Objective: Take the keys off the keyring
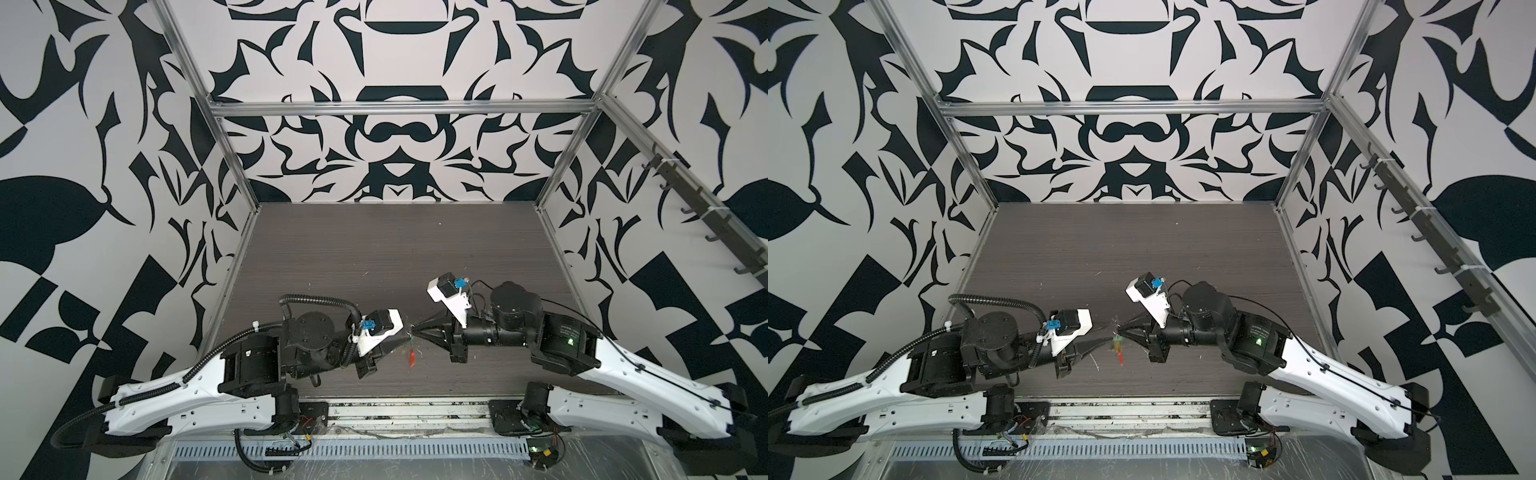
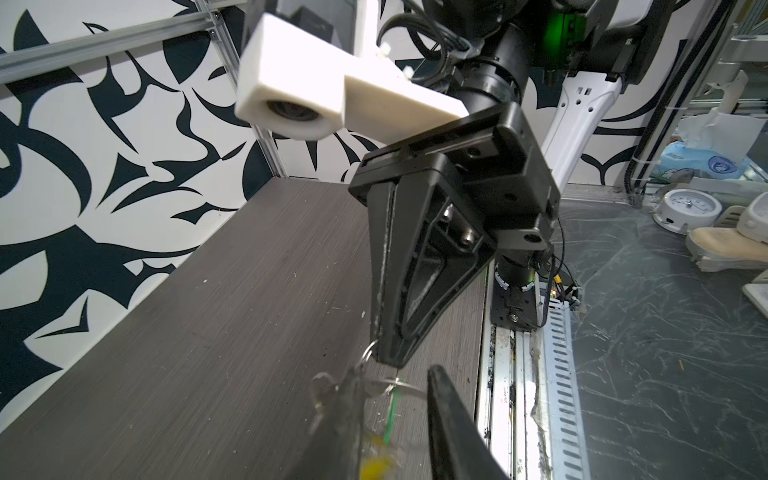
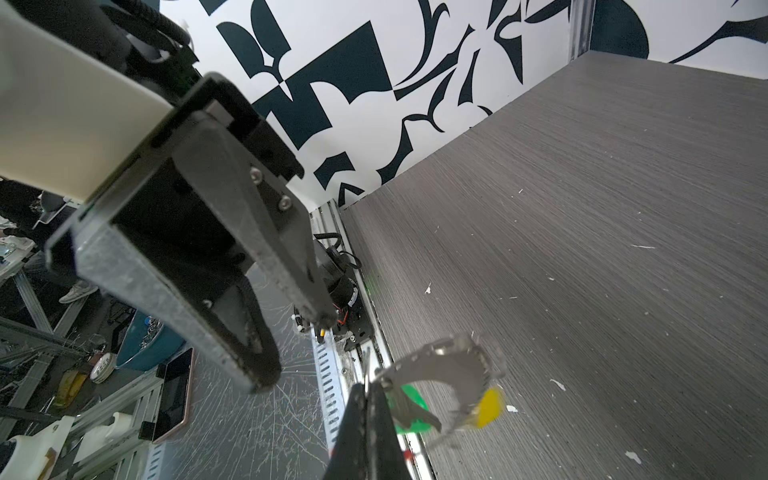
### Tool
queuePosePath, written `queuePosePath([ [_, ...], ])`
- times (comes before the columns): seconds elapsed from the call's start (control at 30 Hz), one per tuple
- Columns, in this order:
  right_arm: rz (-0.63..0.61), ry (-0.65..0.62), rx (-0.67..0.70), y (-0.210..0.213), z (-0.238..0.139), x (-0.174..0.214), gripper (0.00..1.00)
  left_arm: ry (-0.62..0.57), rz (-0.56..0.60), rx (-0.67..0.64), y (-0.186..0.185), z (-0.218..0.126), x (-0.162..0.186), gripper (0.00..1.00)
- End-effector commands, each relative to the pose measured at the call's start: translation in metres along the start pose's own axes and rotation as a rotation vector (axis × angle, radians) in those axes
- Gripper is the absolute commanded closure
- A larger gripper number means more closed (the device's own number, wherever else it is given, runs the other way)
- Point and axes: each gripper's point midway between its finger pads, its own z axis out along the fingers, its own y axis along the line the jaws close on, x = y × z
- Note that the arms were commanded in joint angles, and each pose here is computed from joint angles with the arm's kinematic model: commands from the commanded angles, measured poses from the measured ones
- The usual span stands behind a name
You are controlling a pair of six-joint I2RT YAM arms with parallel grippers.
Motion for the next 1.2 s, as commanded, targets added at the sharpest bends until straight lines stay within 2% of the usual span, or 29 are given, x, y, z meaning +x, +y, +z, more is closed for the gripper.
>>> queuePosePath([
  [0.0,-0.066,-0.120,-0.067,0.025,-0.017,-0.036,1.00,0.016,-0.013,0.030,-0.005,-0.002,0.001,0.71],
  [0.3,-0.069,-0.123,-0.095,0.030,-0.017,-0.037,1.00,0.047,-0.005,0.036,-0.007,0.007,0.005,0.72],
  [0.63,-0.070,-0.119,-0.103,0.031,-0.016,-0.036,1.00,0.034,-0.006,0.049,-0.009,0.004,0.003,0.85],
  [0.73,-0.073,-0.117,-0.104,0.031,-0.017,-0.035,1.00,0.038,-0.008,0.001,0.000,0.004,0.002,0.84],
  [0.83,-0.076,-0.117,-0.100,0.032,-0.020,-0.035,1.00,0.017,-0.019,-0.066,0.012,-0.004,-0.002,0.73],
  [0.93,-0.080,-0.111,-0.107,0.033,-0.021,-0.033,1.00,-0.019,-0.025,-0.118,0.021,-0.014,-0.005,0.71],
  [1.03,-0.084,-0.109,-0.117,0.034,-0.021,-0.032,1.00,-0.043,-0.025,-0.098,0.018,-0.018,-0.007,0.70],
  [1.17,-0.087,-0.110,-0.134,0.038,-0.021,-0.033,1.00,-0.012,-0.019,-0.073,0.014,-0.012,-0.003,0.70],
])
